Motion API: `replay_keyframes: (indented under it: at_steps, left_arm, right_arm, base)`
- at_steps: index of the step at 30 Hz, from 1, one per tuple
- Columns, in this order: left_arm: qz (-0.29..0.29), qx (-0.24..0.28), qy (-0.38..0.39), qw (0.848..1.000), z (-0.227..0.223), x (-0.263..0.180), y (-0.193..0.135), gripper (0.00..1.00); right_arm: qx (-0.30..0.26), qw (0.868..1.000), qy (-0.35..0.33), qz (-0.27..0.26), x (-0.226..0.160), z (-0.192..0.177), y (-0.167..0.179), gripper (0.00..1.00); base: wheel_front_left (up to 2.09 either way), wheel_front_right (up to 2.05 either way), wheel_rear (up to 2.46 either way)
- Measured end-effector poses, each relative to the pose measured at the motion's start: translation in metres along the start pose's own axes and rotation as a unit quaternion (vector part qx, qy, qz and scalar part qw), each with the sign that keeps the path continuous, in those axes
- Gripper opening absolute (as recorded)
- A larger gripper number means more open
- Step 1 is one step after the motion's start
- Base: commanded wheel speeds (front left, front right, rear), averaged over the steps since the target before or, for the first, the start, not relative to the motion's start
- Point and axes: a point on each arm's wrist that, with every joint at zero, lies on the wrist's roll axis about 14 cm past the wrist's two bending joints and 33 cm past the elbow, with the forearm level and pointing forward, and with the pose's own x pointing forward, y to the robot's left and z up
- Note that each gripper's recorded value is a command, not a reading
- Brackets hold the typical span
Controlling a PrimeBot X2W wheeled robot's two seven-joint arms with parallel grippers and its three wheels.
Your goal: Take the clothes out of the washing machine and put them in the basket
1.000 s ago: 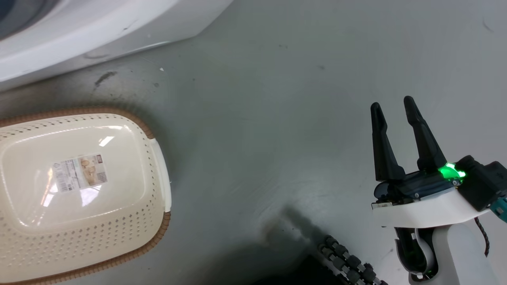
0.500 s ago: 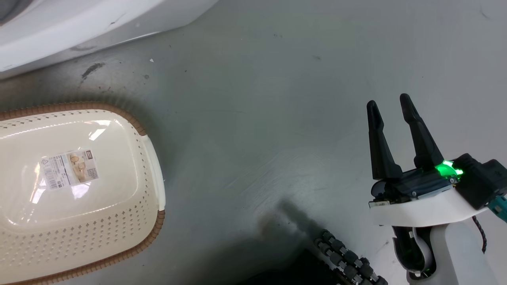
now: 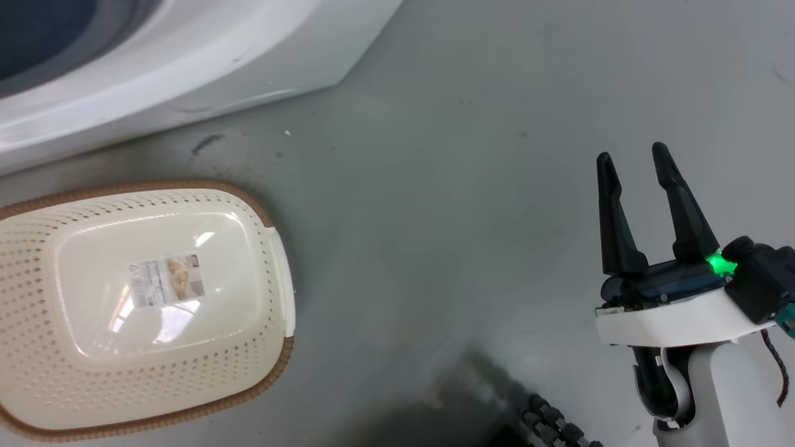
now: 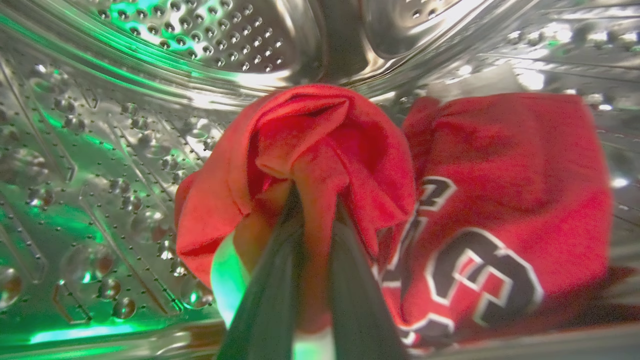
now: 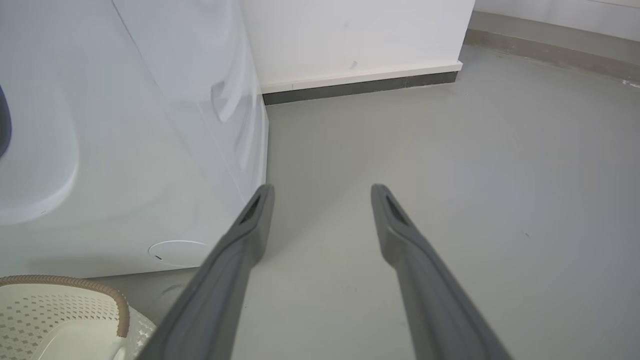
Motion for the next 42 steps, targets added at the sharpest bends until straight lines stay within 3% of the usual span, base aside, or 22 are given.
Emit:
replay_keyframes:
  at_steps: [17,25,32,37,42]
  left_arm:
    - [-0.050,0.010,-0.165,0.985,0.027,-0.133,-0.026,0.00]
    - [-0.061,0.009,-0.238,0.969,0.045,-0.217,-0.027,0.00]
    - [-0.056,-0.004,-0.320,0.946,0.067,-0.294,-0.033,0.00]
    - [-0.061,0.005,-0.352,0.934,0.067,-0.338,-0.038,0.00]
    - [-0.059,-0.003,-0.340,0.938,0.050,-0.363,-0.043,0.00]
  right_arm:
    - [-0.018,0.997,-0.071,0.036,-0.035,0.056,0.024,1.00]
    - [-0.011,0.992,-0.105,0.062,-0.059,0.079,0.042,1.00]
    - [-0.014,0.988,-0.132,0.085,-0.069,0.095,0.056,1.00]
    - [-0.012,0.984,-0.145,0.098,-0.070,0.104,0.065,1.00]
    - [-0.013,0.983,-0.152,0.103,-0.068,0.109,0.069,1.00]
  base:
    - [0.00,0.00,0.00]
    - [0.00,0.00,0.00]
    - [0.00,0.00,0.00]
    - [0.00,0.00,0.00]
    - [0.00,0.00,0.00]
